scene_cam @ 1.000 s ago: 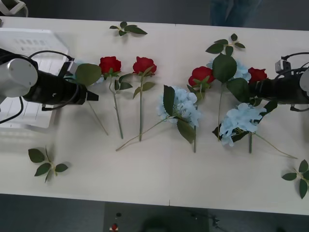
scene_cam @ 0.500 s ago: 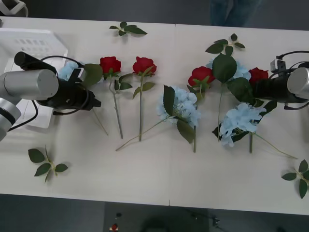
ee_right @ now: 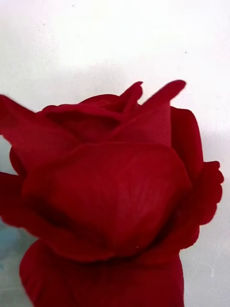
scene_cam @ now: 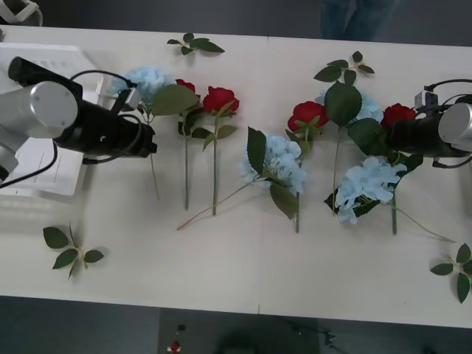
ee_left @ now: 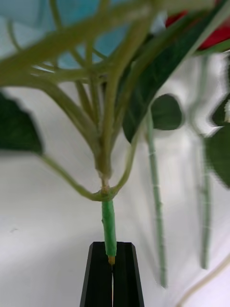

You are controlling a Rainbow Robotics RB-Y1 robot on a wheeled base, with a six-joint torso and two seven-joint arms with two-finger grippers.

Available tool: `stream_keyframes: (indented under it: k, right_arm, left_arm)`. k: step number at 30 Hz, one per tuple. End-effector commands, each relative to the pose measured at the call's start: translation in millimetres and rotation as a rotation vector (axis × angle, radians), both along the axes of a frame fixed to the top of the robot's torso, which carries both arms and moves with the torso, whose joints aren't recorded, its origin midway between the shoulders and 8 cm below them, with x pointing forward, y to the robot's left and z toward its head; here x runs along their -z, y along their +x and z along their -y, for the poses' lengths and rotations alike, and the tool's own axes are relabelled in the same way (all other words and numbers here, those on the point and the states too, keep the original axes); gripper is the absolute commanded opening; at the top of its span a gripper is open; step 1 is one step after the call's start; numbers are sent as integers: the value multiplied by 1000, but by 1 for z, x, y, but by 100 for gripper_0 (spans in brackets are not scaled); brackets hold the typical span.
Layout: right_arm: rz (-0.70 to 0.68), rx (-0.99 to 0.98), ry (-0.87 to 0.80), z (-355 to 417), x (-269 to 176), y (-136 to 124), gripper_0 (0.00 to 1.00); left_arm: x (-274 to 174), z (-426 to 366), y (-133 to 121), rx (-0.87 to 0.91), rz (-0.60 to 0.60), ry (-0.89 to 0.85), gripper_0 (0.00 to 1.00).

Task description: Put the red flowers into the right box and the blue flowers into the left box

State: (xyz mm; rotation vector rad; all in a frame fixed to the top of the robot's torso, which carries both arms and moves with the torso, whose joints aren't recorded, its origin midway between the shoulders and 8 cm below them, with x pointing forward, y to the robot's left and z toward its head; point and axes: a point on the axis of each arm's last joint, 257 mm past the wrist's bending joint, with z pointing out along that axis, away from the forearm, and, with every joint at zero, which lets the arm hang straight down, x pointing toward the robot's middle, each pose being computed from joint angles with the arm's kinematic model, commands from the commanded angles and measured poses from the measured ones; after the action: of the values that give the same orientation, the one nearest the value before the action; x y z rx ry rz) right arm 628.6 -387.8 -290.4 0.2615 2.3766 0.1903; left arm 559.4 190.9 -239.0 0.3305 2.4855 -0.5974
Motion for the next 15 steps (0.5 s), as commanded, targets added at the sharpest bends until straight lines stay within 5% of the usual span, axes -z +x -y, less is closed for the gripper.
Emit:
stream_keyframes:
  k: [1, 15]
  right_arm:
    - [-5, 11, 39, -6, -24, 8, 0]
    - [113, 25, -167, 107, -170, 1, 0]
  left_arm:
    - [-66, -27, 7, 10, 103, 16, 0]
    - [-166, -184, 24, -176, 289, 133, 0]
